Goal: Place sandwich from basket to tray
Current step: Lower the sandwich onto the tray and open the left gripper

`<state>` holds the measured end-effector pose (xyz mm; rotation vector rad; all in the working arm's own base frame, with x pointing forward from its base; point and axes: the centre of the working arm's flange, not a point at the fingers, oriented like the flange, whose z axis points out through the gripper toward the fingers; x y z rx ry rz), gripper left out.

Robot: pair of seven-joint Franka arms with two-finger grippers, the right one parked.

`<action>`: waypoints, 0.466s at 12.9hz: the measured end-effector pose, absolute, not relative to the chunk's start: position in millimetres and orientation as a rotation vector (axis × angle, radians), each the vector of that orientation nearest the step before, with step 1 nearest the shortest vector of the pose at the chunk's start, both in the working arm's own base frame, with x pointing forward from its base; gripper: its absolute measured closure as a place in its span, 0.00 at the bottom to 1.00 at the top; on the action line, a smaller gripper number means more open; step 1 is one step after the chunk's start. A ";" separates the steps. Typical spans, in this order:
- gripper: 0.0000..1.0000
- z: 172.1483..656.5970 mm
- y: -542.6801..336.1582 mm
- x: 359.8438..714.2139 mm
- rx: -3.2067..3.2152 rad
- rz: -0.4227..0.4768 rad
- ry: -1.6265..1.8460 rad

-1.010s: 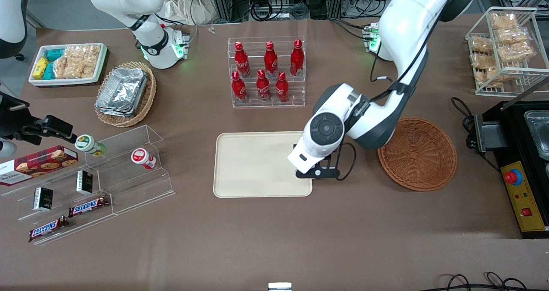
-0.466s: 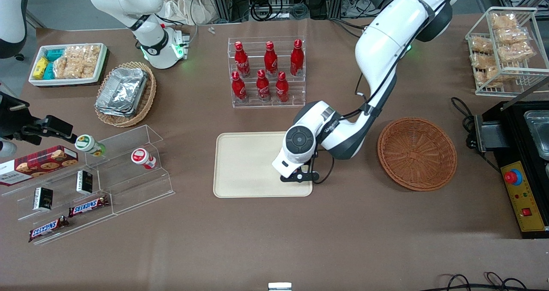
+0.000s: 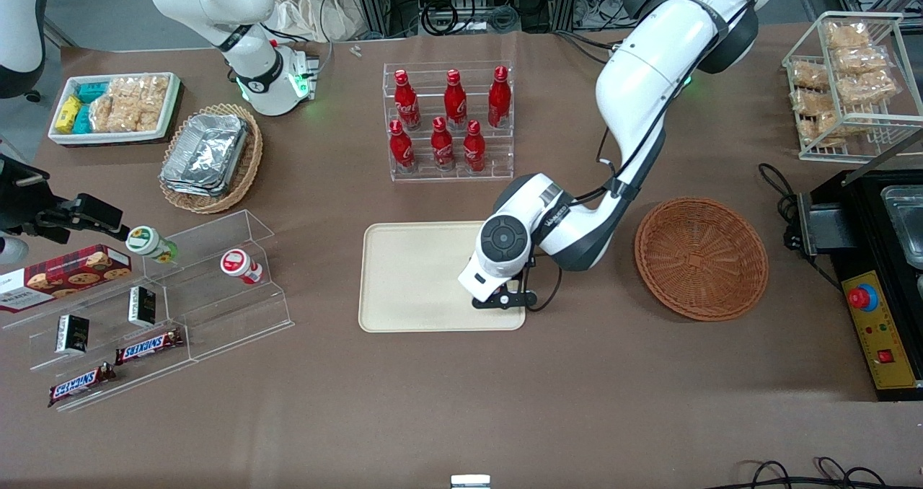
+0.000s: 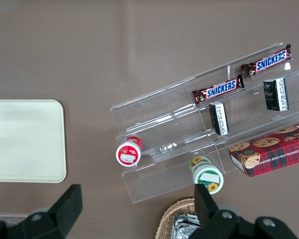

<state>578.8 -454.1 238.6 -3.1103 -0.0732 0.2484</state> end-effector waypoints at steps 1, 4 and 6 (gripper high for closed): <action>0.62 239.0 -452.4 580.5 -3.109 0.244 -0.077; 0.30 246.5 -451.6 586.4 -3.116 0.213 -0.080; 0.09 261.2 -453.0 593.0 -3.136 0.176 -0.089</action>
